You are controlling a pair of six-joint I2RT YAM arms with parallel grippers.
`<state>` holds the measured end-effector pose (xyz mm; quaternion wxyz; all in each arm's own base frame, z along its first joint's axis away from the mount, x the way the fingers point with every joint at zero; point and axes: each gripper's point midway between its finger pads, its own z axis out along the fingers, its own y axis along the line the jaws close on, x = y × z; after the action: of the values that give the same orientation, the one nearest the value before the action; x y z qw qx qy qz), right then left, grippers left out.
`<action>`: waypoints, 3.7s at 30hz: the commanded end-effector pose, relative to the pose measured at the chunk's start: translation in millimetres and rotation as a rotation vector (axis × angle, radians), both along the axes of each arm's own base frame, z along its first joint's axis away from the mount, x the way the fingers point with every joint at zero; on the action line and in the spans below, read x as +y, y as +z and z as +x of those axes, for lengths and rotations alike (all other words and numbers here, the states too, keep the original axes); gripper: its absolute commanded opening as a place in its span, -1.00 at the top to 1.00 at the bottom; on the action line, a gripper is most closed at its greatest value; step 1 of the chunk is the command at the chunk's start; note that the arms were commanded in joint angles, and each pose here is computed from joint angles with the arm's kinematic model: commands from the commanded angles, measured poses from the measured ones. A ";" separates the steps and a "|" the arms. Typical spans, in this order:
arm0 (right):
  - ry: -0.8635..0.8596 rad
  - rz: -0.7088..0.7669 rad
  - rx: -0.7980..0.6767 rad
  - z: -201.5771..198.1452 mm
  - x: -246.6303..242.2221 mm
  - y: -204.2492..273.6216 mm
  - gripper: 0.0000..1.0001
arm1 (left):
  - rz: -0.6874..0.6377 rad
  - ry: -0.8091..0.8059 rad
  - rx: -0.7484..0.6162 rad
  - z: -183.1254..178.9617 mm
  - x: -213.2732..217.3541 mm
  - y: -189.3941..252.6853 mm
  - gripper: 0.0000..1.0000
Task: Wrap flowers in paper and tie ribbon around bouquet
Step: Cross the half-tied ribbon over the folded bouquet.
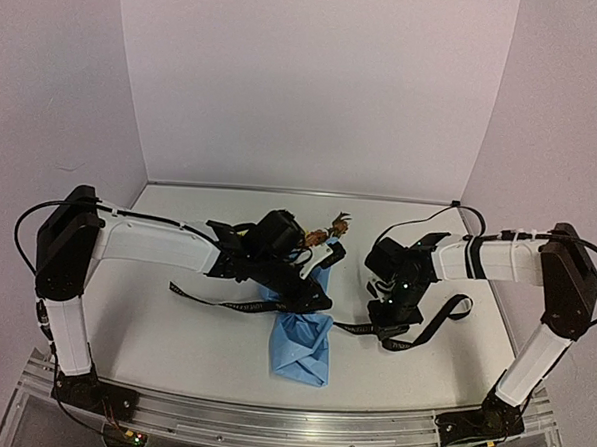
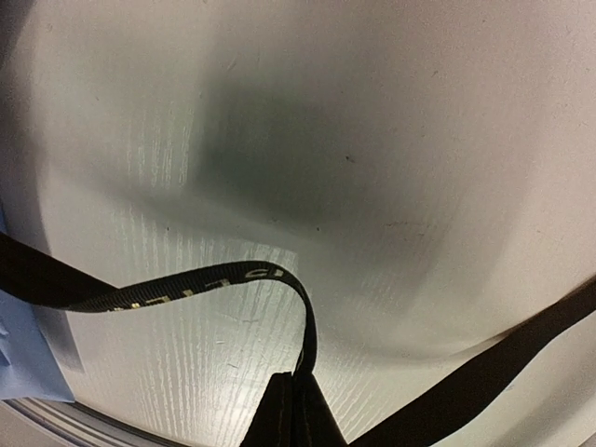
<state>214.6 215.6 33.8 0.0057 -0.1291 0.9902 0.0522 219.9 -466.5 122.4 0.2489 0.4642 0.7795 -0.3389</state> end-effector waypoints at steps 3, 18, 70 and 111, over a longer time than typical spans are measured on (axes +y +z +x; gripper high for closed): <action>-0.026 0.024 -0.009 7.9 12.2 5.6 1.00 | -0.050 -0.083 -0.056 -5.4 -18.3 20.3 0.64; -0.110 0.093 0.009 21.5 25.8 16.7 1.00 | -0.068 -0.171 -0.091 -17.3 -26.7 23.9 0.60; -0.290 0.653 0.263 85.4 89.4 124.8 1.00 | -0.107 -0.171 -0.162 -19.2 -45.3 13.2 0.41; -0.307 0.672 0.336 83.6 91.0 120.9 1.00 | -0.094 -0.081 -0.295 -7.0 -37.0 27.7 -0.39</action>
<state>303.8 309.7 147.6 -0.1101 0.0494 0.9138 0.3879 212.8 -498.2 107.5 0.3266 0.5416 0.7187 -0.2891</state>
